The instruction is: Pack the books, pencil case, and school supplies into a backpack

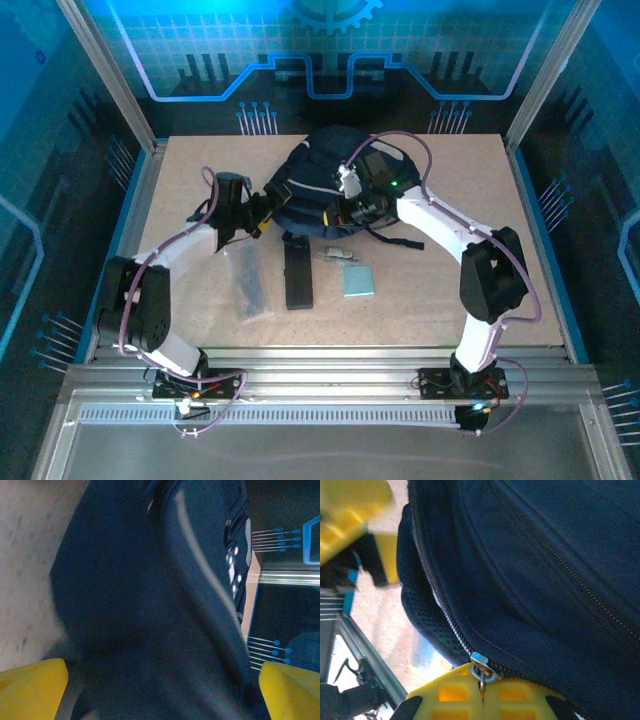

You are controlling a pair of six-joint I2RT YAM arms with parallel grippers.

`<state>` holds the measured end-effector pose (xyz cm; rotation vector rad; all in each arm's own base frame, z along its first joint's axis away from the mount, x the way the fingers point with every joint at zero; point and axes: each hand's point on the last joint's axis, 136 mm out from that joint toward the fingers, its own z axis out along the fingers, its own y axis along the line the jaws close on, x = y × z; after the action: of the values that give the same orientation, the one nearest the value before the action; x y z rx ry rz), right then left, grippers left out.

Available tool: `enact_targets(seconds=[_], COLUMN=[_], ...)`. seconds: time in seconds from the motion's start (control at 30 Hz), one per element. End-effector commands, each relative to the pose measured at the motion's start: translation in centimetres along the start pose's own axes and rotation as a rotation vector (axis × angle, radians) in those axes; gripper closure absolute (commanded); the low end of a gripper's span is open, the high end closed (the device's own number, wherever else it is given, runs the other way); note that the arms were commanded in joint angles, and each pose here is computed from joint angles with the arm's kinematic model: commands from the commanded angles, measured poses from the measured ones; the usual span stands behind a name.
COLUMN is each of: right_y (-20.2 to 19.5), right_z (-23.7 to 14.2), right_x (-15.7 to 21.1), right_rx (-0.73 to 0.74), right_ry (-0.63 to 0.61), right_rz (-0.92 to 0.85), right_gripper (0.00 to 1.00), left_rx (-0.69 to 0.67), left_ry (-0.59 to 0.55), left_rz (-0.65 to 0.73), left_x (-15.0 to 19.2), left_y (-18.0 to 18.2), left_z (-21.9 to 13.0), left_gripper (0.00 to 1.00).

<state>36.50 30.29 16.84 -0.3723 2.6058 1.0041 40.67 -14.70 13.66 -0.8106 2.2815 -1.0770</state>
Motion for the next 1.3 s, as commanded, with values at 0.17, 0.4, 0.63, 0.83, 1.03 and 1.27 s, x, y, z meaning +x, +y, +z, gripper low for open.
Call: enact_targets(seconds=[0.17, 0.4, 0.63, 0.83, 1.03, 1.27], right_y=[6.4, 3.6, -6.2, -15.9, -22.5, -23.2], right_z=[-0.4, 0.2, -0.8, -3.8, -7.4, -8.3], right_x=[-1.4, 3.6, 9.9, 9.8, 5.4, 3.3], right_rx=[-0.205, -0.141, 0.165, 0.611, 0.917, 0.938], right_ry=[-0.05, 0.075, 0.295, 0.348, 0.301, 0.245], right_rz=[-0.062, -0.049, -0.111, -0.145, -0.089, -0.059], right_gripper=[1.0, 1.0, 1.0, 1.0, 1.0, 1.0], left_rx=[0.057, 0.182, 0.181, 0.161, 0.13, 0.091], left_ry=[-0.04, -0.047, -0.077, -0.091, -0.054, -0.043], left_rz=[-0.111, -0.146, -0.11, -0.072, -0.03, -0.011], left_x=[1.3, 0.9, -1.3, -2.9, -2.7, -3.6], left_y=[-1.1, -3.4, -3.7, -4.0, -3.9, -2.8], left_z=[1.7, 3.9, 1.7, -1.3, -2.9, -3.4], left_gripper=[0.01, 1.0, 1.0, 1.0, 1.0, 1.0])
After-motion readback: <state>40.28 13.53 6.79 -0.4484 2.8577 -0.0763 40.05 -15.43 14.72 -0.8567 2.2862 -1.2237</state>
